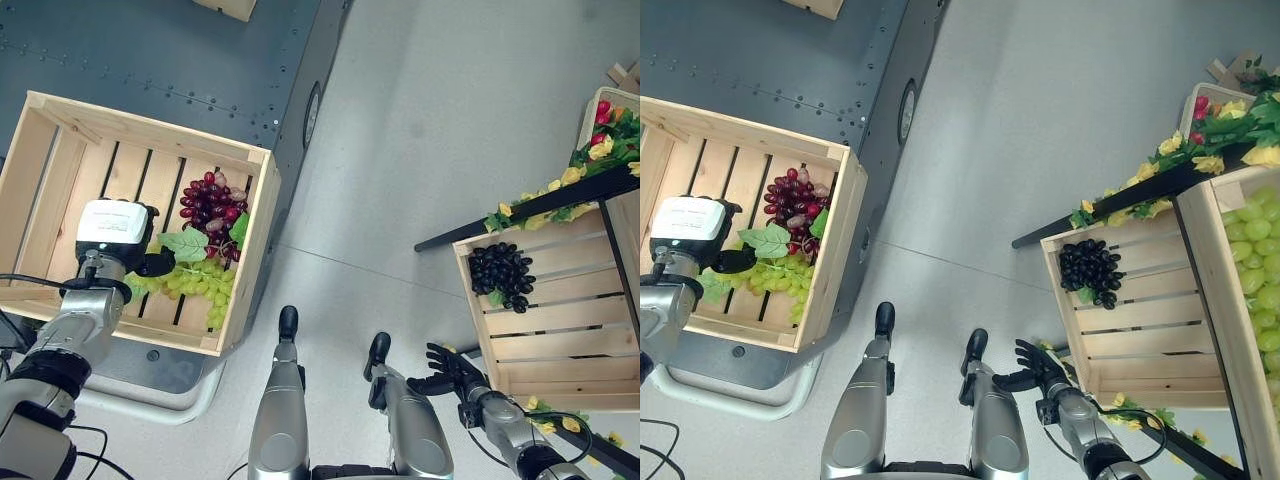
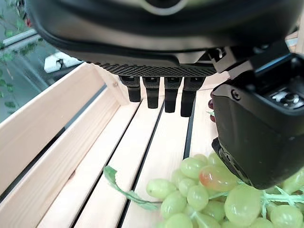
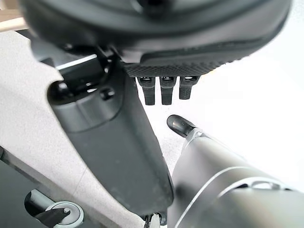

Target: Pick up the fruits from the basket on one side to the basket on the other side

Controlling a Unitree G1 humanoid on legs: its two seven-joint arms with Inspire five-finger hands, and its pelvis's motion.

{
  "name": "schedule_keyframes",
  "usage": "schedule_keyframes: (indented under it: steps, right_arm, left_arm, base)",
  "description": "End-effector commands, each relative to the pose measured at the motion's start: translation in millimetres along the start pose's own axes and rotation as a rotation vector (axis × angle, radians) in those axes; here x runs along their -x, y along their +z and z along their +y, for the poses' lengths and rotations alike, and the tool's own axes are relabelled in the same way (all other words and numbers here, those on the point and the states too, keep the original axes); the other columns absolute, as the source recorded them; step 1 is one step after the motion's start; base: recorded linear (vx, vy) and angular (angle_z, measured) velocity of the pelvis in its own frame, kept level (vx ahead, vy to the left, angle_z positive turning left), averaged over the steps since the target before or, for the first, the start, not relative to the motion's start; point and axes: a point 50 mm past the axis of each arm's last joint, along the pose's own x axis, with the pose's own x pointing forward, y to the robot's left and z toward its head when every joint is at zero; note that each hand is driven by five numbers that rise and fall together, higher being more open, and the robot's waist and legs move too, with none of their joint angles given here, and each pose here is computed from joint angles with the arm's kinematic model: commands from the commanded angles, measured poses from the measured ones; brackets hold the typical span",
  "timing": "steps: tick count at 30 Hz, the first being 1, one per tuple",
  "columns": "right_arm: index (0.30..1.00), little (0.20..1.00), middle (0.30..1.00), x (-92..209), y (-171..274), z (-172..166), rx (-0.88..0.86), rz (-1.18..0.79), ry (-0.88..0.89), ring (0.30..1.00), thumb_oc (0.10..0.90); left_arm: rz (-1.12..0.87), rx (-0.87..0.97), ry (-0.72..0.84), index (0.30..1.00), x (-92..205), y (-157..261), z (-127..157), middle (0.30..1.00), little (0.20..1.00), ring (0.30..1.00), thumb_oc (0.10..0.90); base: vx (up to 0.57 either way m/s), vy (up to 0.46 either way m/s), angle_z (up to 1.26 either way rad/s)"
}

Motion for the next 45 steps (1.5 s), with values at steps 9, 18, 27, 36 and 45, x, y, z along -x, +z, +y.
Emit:
schedule_keyframes:
  steps: [9, 18, 27, 36, 45]
  right_arm:
    - [0.9, 0.9, 0.9, 13.5, -17.0, -6.4, -0.128, -0.024, -0.037, 0.9, 0.8]
    - [0.9, 0.9, 0.9, 13.1, -20.4, 9.6, -0.173, -0.023, -0.025, 0.9, 0.8]
    - [0.9, 0.9, 0.9, 15.3, -19.7, -4.9, -0.149, -0.02, -0.039, 0.9, 0.8]
    - [0.9, 0.9, 0.9, 14.0, -15.3, -14.1, -0.1, -0.023, -0.017, 0.9, 0.8]
    - [0.9, 0.9, 0.9, 9.7, -8.3, -11.6, -0.054, -0.029, 0.0, 0.9, 0.8]
  left_arm:
    - [0.224, 0.086, 0.519, 0.9, 22.7, -66.5, 71.0, 0.9, 0.9, 0.9, 0.8]
    - [0.192, 0.407, 0.589, 0.9, 39.1, -50.7, 51.0, 0.9, 0.9, 0.9, 0.8]
    - [0.0, 0.289, 0.299, 0.9, 30.1, -22.9, 46.9, 0.9, 0.9, 0.9, 0.8]
    - [-0.087, 0.148, 0.207, 0.9, 11.1, -9.9, 53.5, 0.9, 0.9, 0.9, 0.8]
    - [-0.074, 0.122, 0.122, 0.9, 1.3, 1.1, 34.8, 0.9, 0.9, 0.9, 0.8]
  base:
    - [0.02, -0.066, 0.06]
    - [0.01, -0.05, 0.08]
    - [0.0, 0.027, 0.03]
    - [0.0, 0.021, -0.02]
    - [0.0, 0.014, -0.04]
